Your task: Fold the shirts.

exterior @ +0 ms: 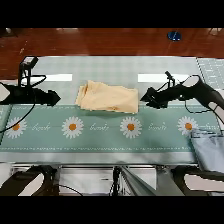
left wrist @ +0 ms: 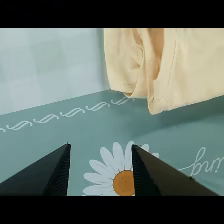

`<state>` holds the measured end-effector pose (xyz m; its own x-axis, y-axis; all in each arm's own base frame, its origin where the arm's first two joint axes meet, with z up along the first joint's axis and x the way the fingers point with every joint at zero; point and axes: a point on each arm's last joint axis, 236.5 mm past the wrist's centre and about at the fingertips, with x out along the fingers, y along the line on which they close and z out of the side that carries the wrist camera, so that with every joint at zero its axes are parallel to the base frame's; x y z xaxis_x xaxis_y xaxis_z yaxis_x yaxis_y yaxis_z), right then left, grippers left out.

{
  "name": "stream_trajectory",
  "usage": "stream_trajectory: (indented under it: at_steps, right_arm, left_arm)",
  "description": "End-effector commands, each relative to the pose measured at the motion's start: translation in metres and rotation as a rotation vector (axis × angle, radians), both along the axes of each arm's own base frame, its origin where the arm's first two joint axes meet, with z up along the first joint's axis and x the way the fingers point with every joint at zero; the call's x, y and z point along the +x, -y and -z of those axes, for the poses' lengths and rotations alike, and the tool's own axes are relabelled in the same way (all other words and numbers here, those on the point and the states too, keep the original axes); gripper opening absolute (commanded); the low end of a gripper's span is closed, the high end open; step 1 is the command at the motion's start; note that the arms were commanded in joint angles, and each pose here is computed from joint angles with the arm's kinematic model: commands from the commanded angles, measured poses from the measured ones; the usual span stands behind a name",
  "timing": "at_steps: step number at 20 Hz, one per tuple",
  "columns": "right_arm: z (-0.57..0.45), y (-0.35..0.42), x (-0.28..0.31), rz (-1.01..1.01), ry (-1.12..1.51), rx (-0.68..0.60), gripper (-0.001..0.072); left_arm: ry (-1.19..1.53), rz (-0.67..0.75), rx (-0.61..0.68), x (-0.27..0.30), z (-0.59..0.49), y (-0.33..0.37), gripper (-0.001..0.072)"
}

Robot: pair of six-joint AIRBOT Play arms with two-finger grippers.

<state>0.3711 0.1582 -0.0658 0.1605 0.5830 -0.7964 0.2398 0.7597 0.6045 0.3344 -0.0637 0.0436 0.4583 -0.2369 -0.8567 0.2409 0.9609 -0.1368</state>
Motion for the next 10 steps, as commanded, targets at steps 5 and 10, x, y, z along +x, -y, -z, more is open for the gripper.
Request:
stream_trajectory:
  at_steps: [5, 10]
  right_arm:
    - [0.024, -0.041, 0.025, 0.084, 0.058, 0.012, 0.0494]
    - [0.011, -0.08, 0.03, 0.067, 0.105, 0.125, 0.0271]
  left_arm:
    - [0.006, 0.0, -0.001, 0.0, -0.004, 0.0, 0.0477]
    - [0.059, -0.002, -0.003, 0.007, -0.023, 0.0, 0.0477]
